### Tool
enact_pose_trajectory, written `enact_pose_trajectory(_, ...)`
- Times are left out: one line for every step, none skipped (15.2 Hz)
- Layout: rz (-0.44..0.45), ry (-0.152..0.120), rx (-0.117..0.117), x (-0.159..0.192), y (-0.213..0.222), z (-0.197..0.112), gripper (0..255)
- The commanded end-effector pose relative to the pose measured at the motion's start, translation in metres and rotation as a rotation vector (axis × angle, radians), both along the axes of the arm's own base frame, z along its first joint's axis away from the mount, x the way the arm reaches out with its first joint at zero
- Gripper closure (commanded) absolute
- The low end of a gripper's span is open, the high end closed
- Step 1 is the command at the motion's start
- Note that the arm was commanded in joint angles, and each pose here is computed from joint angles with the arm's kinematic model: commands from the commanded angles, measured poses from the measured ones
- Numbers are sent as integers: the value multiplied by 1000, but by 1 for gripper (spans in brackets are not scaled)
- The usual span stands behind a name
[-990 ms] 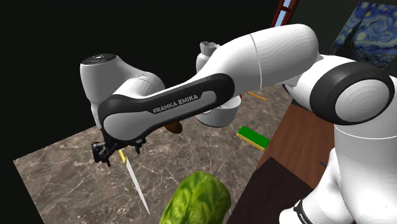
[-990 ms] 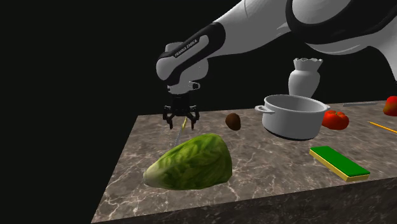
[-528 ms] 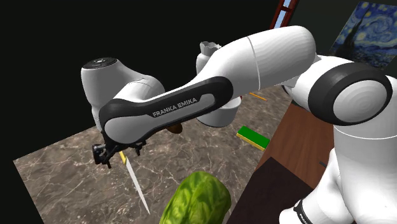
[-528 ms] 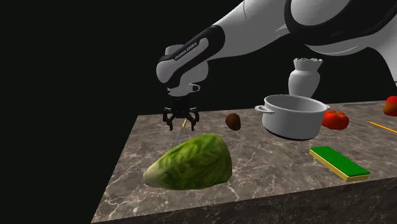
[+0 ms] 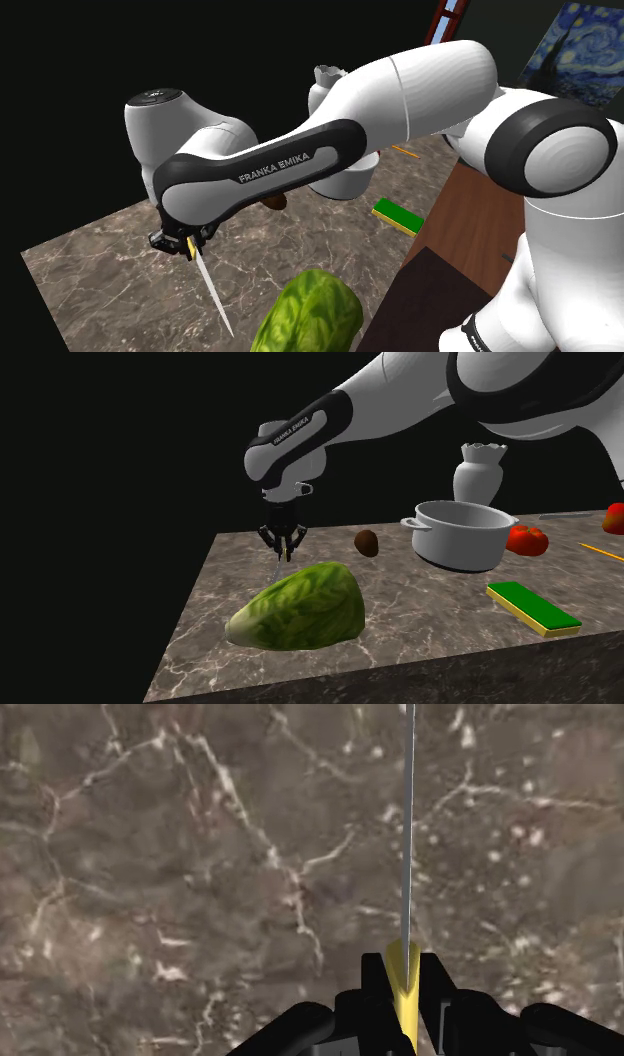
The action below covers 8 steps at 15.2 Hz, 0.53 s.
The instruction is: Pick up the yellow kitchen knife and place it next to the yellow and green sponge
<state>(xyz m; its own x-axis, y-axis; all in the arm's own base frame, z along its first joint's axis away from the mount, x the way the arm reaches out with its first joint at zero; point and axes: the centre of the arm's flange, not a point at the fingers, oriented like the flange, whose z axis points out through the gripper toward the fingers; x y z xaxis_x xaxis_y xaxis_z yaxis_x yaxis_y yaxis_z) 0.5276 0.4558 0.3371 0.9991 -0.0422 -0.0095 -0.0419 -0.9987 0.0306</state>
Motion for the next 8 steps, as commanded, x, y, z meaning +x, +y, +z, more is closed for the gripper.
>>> enact_pose_trajectory(-4, 3, -6, 2, -2, -5, 255)
enact_pose_trajectory(-4, 3, -6, 2, -2, -4, 255)
enact_pose_trajectory(-4, 3, -5, 0, -3, -4, 255)
enact_pose_trajectory(-4, 3, -5, 0, -3, 2, 255)
enact_pose_trajectory(-4, 3, -5, 0, -3, 7, 255)
enact_pose_trajectory(-4, 3, -5, 0, -3, 12, 255)
enact_pose_trajectory(-4, 3, -5, 0, -3, 18, 255)
enact_pose_trajectory(-4, 3, -5, 0, -3, 23, 255)
